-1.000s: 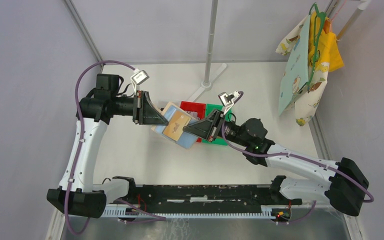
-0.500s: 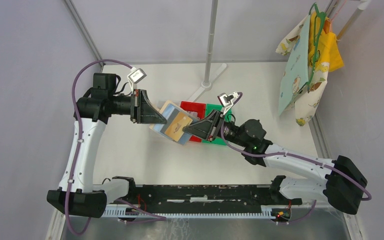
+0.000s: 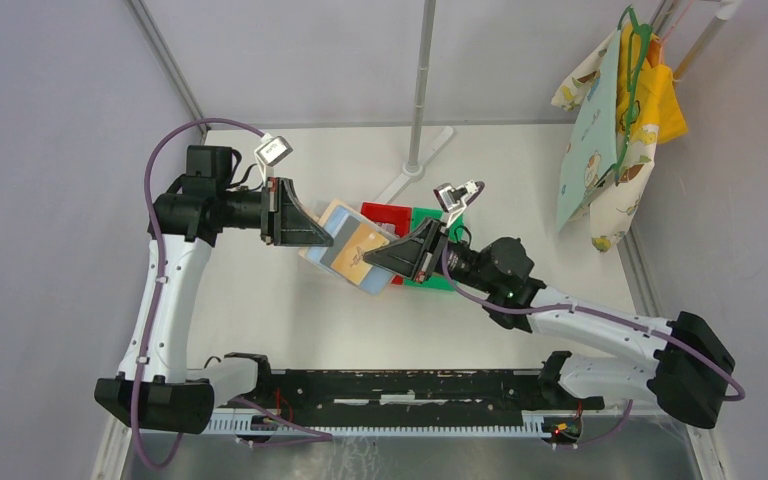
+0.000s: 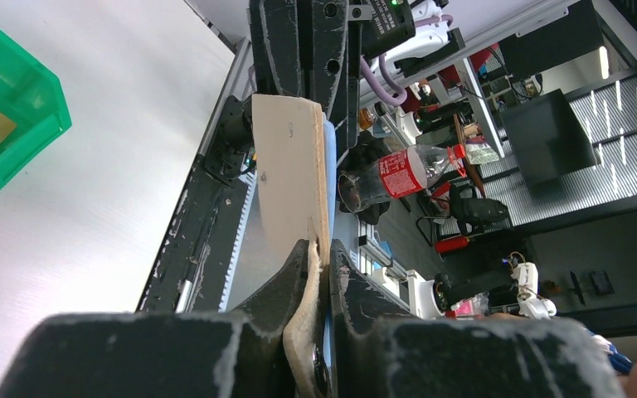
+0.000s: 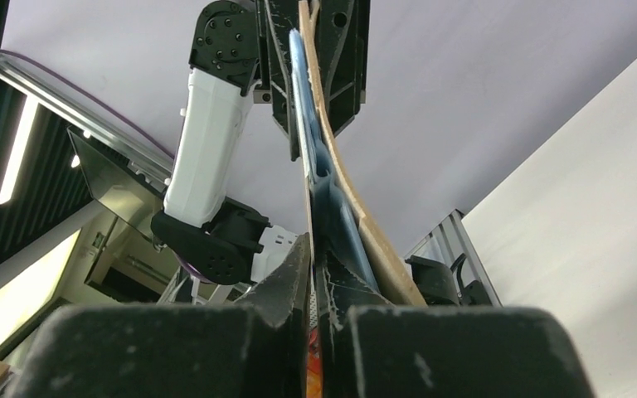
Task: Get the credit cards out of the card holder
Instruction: Remove the credit card from the card holder, then place the credit card in the storage box.
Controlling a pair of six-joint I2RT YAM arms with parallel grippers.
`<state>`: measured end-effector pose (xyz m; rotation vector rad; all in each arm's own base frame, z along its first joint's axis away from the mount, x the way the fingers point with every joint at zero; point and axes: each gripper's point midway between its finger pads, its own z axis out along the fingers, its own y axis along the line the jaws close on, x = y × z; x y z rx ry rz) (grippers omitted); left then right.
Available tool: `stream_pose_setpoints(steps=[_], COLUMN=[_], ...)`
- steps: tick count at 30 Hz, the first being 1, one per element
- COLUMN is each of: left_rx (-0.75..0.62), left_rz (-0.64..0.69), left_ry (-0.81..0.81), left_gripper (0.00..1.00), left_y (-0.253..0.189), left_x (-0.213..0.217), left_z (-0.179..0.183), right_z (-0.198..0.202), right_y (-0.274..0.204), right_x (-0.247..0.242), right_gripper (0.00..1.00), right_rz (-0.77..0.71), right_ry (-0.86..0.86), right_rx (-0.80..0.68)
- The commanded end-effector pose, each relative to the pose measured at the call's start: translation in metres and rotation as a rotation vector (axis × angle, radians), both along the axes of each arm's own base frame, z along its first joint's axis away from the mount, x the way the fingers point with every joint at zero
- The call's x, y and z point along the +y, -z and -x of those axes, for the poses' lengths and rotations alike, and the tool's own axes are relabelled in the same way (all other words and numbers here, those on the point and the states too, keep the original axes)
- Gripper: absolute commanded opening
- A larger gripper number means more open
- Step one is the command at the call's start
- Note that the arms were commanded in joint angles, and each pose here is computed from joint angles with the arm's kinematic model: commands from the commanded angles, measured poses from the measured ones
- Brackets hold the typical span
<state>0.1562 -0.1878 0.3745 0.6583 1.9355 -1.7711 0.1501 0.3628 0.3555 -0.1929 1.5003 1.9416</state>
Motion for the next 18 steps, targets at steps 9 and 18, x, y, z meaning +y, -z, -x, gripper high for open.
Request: stream_pose_setpoints(steps=[9,18], left_rx=[-0.061,-0.079], left_rz=[0.063,0.080], left_ry=[0.032,0.047], left_gripper=[0.02,0.02], left_y=[-0.030,-0.033], left_x=[0.003,0.004], left_z=[0.008,0.012], right_z=[-0.001,-0.055], right_y=[0.020,0.089], right_x=[-0.037,-0.108], right_gripper=[0.00,0.00], right_rz=[0.116,0.624], right_ry=[0.064,0.243], right_rx=[-0.043,-0.059])
